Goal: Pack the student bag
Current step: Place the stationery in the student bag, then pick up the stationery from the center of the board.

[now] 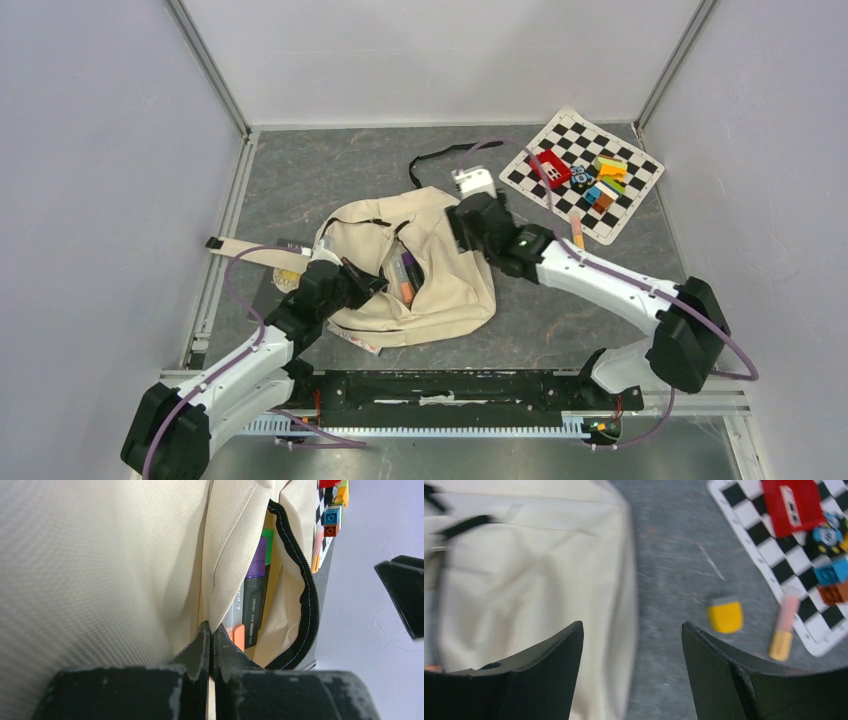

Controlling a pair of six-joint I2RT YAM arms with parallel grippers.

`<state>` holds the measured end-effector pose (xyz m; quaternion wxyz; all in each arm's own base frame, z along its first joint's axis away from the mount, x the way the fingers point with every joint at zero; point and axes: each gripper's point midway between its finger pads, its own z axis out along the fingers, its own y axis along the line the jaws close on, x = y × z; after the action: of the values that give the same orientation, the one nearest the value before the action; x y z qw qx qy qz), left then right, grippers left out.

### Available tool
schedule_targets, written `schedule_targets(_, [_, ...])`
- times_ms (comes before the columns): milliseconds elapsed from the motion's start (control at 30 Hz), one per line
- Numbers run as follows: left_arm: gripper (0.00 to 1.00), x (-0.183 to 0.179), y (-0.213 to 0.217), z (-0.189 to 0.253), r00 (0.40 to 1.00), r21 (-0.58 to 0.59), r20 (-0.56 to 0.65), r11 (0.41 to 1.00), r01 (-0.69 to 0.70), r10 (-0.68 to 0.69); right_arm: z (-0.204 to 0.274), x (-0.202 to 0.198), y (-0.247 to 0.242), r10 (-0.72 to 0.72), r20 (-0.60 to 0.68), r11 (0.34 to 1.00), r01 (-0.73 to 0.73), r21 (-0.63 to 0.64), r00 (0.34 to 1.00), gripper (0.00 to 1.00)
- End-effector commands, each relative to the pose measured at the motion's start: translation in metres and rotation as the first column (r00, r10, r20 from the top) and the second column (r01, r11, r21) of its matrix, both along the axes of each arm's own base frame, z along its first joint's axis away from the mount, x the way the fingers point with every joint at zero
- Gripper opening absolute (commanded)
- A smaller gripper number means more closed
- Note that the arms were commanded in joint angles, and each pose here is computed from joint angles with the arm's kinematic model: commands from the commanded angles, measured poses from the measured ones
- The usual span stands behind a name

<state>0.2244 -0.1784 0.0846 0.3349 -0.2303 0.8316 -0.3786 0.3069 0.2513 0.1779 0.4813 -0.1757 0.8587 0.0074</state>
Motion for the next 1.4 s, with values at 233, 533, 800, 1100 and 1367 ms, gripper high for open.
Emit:
schedule_targets(233, [0.02, -0.003, -0.005, 0.004, 1.0, -0.02, -0.012, 0.999, 0.027, -0.027, -0.058, 0.033, -0.178, -0.295, -0.134, 0.955, 0.295, -0.023, 0.946, 0.77])
schedule_targets(533, [0.02, -0.003, -0.004, 0.002, 0.999, -0.016, -0.023, 1.0, 0.027, -0.027, -0.101, 0.029, -0.266, -0.463, -0.248, 0.875, 0.484, 0.028, 0.851, 0.75])
schedule_targets(800, [0.02, -0.005, -0.003, 0.002, 0.999, -0.018, -0.022, 0.999, 0.026, -0.027, -0.119, 0.037, -0.288, -0.477, -0.308, 0.864, 0.504, 0.011, 0.823, 0.68])
schedule_targets(1100, [0.02, -0.005, -0.003, 0.001, 0.999, -0.02, -0.023, 0.999, 0.026, -0.027, -0.13, 0.052, -0.288, -0.465, -0.336, 0.871, 0.491, -0.011, 0.819, 0.64])
schedule_targets(1367, [0.02, -0.006, -0.002, 0.003, 1.0, -0.022, -0.019, 0.999, 0.023, -0.023, -0.136, 0.063, -0.289, -0.457, -0.359, 0.877, 0.48, -0.028, 0.813, 0.52])
